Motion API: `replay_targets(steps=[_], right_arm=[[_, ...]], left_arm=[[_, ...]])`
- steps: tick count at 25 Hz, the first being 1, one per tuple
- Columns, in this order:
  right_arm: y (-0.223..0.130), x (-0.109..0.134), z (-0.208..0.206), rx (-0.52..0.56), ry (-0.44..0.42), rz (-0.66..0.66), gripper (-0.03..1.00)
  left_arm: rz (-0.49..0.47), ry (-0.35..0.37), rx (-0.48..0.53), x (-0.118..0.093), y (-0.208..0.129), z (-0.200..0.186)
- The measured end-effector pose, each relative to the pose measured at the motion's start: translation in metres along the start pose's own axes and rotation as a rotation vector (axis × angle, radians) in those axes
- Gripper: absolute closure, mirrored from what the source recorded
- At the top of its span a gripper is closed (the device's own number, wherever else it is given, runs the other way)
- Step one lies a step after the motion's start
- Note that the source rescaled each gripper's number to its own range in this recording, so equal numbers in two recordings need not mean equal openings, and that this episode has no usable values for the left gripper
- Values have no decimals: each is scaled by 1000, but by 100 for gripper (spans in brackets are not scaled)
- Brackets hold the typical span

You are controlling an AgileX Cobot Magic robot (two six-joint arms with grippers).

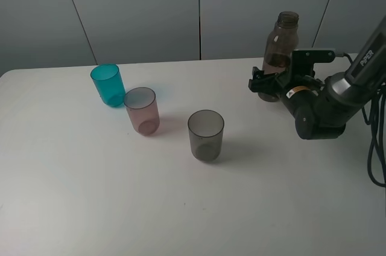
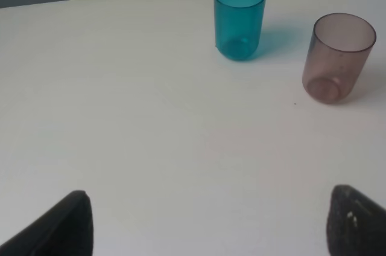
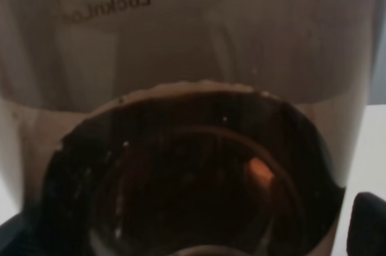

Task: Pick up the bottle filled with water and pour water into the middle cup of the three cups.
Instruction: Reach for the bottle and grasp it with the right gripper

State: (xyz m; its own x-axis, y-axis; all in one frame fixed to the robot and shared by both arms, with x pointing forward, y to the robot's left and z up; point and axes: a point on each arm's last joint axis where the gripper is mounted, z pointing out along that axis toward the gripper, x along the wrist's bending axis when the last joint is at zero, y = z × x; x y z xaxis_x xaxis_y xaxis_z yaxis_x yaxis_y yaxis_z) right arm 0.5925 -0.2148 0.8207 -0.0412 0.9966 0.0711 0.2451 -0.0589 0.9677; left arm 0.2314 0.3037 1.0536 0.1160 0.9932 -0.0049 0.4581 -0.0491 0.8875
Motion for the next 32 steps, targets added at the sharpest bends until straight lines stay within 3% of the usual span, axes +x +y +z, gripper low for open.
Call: replay_targets(steps=[21, 23, 24, 26, 27, 32], right_arm=[[-1, 1, 16, -33, -29, -11, -3], [0, 1, 16, -35, -27, -12, 11], [0, 1, 16, -36, -27, -12, 27], [0, 1, 16, -37, -25, -13, 77], [0, 1, 16, -40, -25, -21, 96], [0, 2, 16, -39, -18, -28, 95]], left_arm=[[-2, 0, 0, 0, 0, 0], [-2, 0, 0, 0, 0, 0], [-2, 0, 0, 0, 0, 0], [-2, 0, 0, 0, 0, 0], [-2, 0, 0, 0, 0, 0], [-2, 0, 0, 0, 0, 0]])
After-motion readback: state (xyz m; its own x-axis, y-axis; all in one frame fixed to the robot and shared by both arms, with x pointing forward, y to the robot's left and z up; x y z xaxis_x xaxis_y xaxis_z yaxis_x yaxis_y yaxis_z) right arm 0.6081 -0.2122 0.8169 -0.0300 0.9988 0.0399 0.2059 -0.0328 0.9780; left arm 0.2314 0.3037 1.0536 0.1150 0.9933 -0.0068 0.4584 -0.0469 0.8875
